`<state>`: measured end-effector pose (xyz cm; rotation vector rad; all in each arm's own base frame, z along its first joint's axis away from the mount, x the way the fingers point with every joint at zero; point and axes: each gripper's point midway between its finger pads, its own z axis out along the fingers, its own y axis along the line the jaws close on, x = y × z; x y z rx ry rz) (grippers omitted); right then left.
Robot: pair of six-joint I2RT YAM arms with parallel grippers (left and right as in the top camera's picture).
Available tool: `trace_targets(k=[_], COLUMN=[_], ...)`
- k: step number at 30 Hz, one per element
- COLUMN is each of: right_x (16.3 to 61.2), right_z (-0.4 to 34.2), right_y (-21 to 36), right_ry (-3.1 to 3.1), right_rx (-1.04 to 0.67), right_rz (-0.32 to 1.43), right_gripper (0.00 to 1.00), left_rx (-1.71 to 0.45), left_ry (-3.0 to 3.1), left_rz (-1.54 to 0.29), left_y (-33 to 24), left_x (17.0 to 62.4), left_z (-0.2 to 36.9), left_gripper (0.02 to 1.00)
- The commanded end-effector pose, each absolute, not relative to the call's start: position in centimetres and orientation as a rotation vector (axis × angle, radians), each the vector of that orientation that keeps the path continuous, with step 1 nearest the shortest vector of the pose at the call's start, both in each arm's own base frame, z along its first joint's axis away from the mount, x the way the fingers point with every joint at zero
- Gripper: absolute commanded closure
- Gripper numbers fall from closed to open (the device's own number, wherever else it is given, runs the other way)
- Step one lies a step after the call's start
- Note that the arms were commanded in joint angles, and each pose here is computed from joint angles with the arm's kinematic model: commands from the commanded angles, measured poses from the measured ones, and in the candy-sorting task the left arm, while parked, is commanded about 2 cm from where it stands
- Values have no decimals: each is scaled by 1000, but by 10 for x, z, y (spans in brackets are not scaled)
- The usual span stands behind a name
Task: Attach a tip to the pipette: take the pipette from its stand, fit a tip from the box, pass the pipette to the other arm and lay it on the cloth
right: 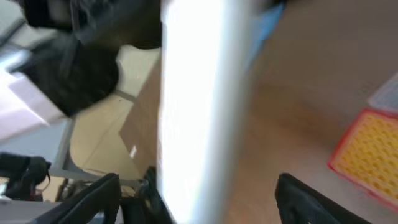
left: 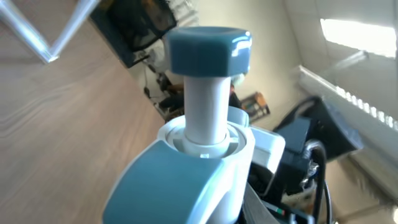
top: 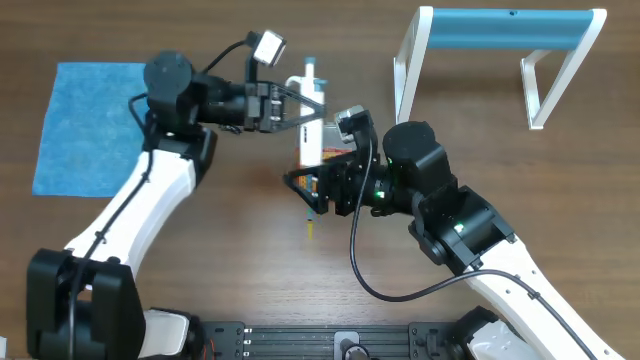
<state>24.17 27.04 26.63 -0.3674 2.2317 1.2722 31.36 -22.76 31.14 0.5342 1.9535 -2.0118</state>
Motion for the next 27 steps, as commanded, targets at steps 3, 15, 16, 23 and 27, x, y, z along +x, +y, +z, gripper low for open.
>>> trace_targets(k=[3, 15, 16, 23, 27], right_x=[276, 298, 301, 320, 322], right_z=[272, 304, 294, 228, 203], right_y=[212, 146, 143, 154, 167], right_ry=[2165, 2036, 2074, 2304, 2409], right_rx=[-341, -173, -140, -58, 44], right_rz=[1174, 1117, 1097, 1019, 1080], right_gripper=[187, 183, 183, 180, 180], left_rx=[127, -537, -493, -460, -480], left_ry=[2031, 2915, 2966, 3031, 2943], left_rz=[-1835, -544, -407, 33, 137], left_y=[-133, 20, 38, 124, 162], left_x=[372, 316, 314, 374, 431], left_z=[250, 108, 122, 192, 181], left_gripper=[991, 991, 993, 993, 993])
